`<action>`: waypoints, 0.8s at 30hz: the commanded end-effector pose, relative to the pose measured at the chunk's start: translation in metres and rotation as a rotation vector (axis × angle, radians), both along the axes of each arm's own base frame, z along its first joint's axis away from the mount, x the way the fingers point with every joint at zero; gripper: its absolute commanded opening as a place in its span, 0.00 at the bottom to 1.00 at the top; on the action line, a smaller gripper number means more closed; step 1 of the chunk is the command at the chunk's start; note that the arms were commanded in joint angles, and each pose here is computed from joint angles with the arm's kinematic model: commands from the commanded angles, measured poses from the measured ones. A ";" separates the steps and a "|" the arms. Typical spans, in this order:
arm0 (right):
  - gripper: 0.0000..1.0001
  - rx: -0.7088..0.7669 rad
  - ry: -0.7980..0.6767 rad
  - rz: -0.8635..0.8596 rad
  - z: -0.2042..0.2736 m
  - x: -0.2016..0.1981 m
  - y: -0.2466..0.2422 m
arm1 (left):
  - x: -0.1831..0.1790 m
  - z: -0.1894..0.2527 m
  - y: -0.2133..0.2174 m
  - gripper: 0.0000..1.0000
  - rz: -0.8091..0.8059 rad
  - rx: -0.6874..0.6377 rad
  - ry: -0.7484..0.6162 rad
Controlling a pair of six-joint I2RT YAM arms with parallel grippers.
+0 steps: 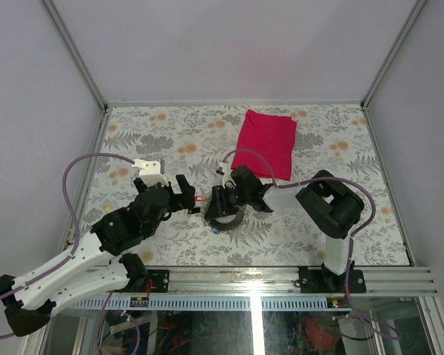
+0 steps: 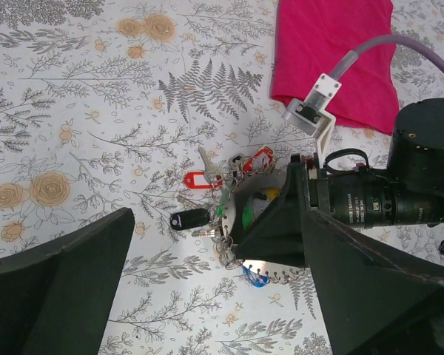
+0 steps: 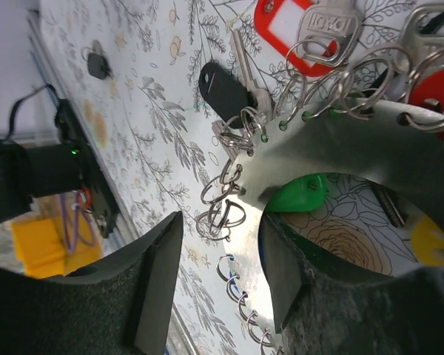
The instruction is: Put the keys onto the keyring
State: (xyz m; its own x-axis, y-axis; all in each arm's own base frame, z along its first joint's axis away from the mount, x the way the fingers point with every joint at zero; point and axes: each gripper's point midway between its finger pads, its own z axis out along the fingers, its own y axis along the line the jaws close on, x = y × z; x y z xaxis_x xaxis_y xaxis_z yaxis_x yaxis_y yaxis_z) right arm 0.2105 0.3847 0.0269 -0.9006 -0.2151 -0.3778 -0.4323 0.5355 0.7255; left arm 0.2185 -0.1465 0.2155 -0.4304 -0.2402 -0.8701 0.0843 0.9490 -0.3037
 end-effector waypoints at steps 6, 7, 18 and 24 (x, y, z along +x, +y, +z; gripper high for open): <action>0.50 0.077 0.185 -0.147 -0.039 -0.001 -0.001 | 0.006 0.013 0.005 1.00 0.042 -0.006 -0.032; 0.50 0.093 0.197 -0.156 -0.039 -0.001 0.000 | 0.006 0.013 0.006 1.00 0.044 -0.006 -0.032; 0.21 0.271 0.184 -0.246 -0.018 0.017 0.005 | 0.005 0.014 0.008 1.00 0.052 -0.004 -0.032; 0.09 0.464 0.149 -0.277 0.024 0.028 0.004 | 0.004 0.019 0.009 1.00 0.052 -0.024 -0.040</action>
State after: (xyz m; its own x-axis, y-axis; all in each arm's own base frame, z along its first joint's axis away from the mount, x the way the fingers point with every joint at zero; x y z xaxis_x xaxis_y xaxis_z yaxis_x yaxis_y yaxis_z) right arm 0.2225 0.3905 0.0239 -0.9721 0.0983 -0.2128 -0.1685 0.3379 0.9260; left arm 0.2191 -0.1436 0.2122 -0.4337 -0.2279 -0.8718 0.0696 0.9561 -0.2846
